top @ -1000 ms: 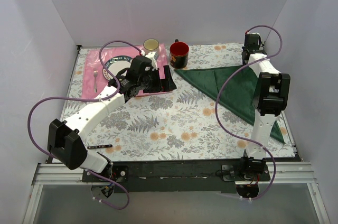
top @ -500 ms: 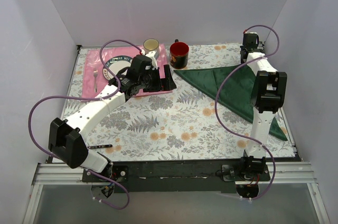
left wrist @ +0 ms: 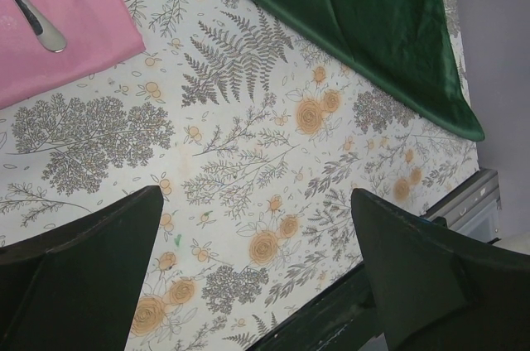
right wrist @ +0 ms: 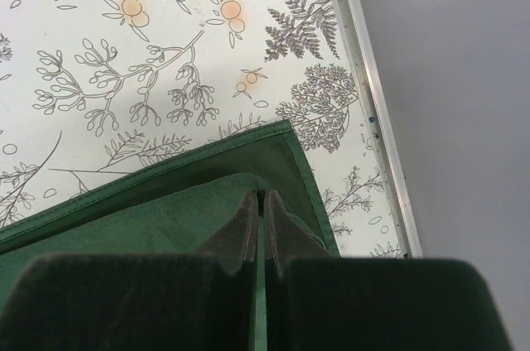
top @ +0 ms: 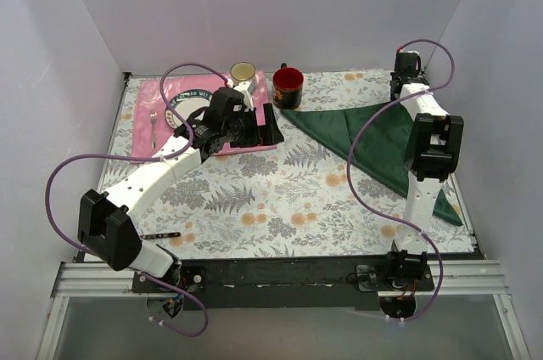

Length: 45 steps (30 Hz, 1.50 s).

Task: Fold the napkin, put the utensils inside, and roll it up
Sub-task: Fold the napkin

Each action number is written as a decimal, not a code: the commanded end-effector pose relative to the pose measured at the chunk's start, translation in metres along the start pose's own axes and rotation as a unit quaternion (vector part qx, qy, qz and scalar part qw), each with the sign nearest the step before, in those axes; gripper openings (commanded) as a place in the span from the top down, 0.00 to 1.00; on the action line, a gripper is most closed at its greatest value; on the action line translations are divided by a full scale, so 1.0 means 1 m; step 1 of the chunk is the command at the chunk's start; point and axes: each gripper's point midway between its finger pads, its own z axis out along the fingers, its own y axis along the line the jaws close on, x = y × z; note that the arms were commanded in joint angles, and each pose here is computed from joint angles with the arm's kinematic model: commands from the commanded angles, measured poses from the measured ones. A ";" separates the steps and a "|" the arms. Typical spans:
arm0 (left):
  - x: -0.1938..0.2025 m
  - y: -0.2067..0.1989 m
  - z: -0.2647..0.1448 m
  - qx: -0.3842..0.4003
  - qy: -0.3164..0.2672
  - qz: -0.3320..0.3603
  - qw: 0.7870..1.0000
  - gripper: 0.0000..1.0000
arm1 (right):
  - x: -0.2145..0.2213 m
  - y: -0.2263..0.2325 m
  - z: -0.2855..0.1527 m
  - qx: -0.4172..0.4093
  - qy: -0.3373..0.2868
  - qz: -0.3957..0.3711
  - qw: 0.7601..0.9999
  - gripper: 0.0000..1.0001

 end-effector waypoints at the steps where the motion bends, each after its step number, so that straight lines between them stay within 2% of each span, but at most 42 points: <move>1: -0.013 -0.008 -0.007 0.013 -0.014 0.008 1.000 0.02 | -0.009 -0.010 0.003 0.013 -0.010 0.014 1.000 0.99; 10: -0.013 -0.008 -0.006 0.014 -0.012 0.007 1.000 0.02 | -0.009 -0.003 0.012 -0.007 -0.011 0.014 1.000 0.99; 17: -0.011 -0.007 -0.002 0.014 -0.008 0.005 1.000 0.02 | -0.012 -0.008 0.022 0.015 -0.008 0.002 1.000 0.98; 18: -0.010 -0.009 -0.002 0.018 -0.005 0.003 1.000 0.02 | -0.014 -0.009 0.023 0.019 -0.009 0.001 1.000 0.94; 19: -0.010 -0.009 -0.001 0.019 -0.004 0.002 1.000 0.02 | -0.010 -0.012 0.028 0.035 -0.001 -0.005 0.999 0.75; 20: -0.010 -0.010 -0.001 0.021 -0.004 0.001 1.000 0.02 | -0.003 -0.013 0.027 0.037 0.018 -0.013 0.999 0.68; 21: -0.012 -0.011 -0.001 0.021 -0.006 0.000 1.000 0.02 | -0.013 -0.018 0.024 0.050 0.013 -0.012 0.999 0.63; 22: -0.011 -0.011 0.000 0.020 -0.005 -0.001 1.000 0.02 | -0.016 -0.018 0.017 0.058 0.013 -0.014 0.998 0.49; 23: -0.013 -0.011 0.001 0.021 -0.008 -0.001 1.000 0.02 | -0.015 -0.019 0.010 0.065 0.017 -0.007 0.998 0.42; 25: -0.016 -0.010 0.003 0.017 -0.013 -0.010 1.000 0.02 | -0.019 -0.015 -0.015 0.066 0.015 0.008 0.998 0.34; 27: -0.019 -0.014 0.008 0.024 -0.016 -0.021 0.999 0.02 | -0.017 -0.006 -0.033 0.062 0.011 0.019 0.998 0.31; 31: -0.023 -0.019 0.027 0.040 -0.021 -0.044 0.998 0.03 | 0.026 0.023 -0.088 0.022 0.057 0.058 0.996 0.29; 34: -0.025 -0.026 0.051 0.064 -0.026 -0.058 0.996 0.08 | 0.054 0.037 -0.115 -0.032 0.088 0.103 0.990 0.32; 35: -0.035 -0.035 0.058 0.079 -0.041 -0.053 0.995 0.13 | 0.085 0.038 -0.118 -0.032 0.119 0.099 0.988 0.33; 36: -0.033 -0.031 0.075 0.070 -0.042 -0.051 0.995 0.18 | 0.093 0.037 -0.123 -0.034 0.123 0.107 0.986 0.35; 37: -0.031 -0.034 0.086 0.066 -0.045 -0.033 0.996 0.23 | 0.087 0.033 -0.137 -0.042 0.098 0.118 0.987 0.38; 38: -0.036 -0.038 0.096 0.063 -0.060 -0.020 0.996 0.30 | 0.114 0.030 -0.139 -0.036 0.115 0.112 0.986 0.38; 39: -0.052 -0.040 0.103 0.048 -0.087 -0.012 0.995 0.35 | 0.122 0.022 -0.143 -0.020 0.112 0.113 0.987 0.39; 40: -0.043 -0.034 0.130 0.034 -0.075 -0.004 0.997 0.40 | 0.117 0.012 -0.154 -0.015 0.095 0.127 0.987 0.41; 41: -0.047 -0.034 0.140 0.029 -0.081 0.009 0.996 0.44 | 0.137 0.007 -0.155 -0.006 0.108 0.123 0.987 0.43; 42: -0.061 -0.041 0.149 0.027 -0.101 0.017 0.994 0.53 | 0.135 -0.003 -0.163 0.005 0.094 0.130 0.987 0.43; 43: -0.050 -0.035 0.171 0.021 -0.091 0.026 0.995 0.57 | 0.140 -0.012 -0.164 0.017 0.097 0.144 0.985 0.48; 45: -0.071 -0.044 0.185 0.029 -0.122 0.045 0.991 0.68 | 0.156 -0.022 -0.170 0.021 0.106 0.163 0.981 0.53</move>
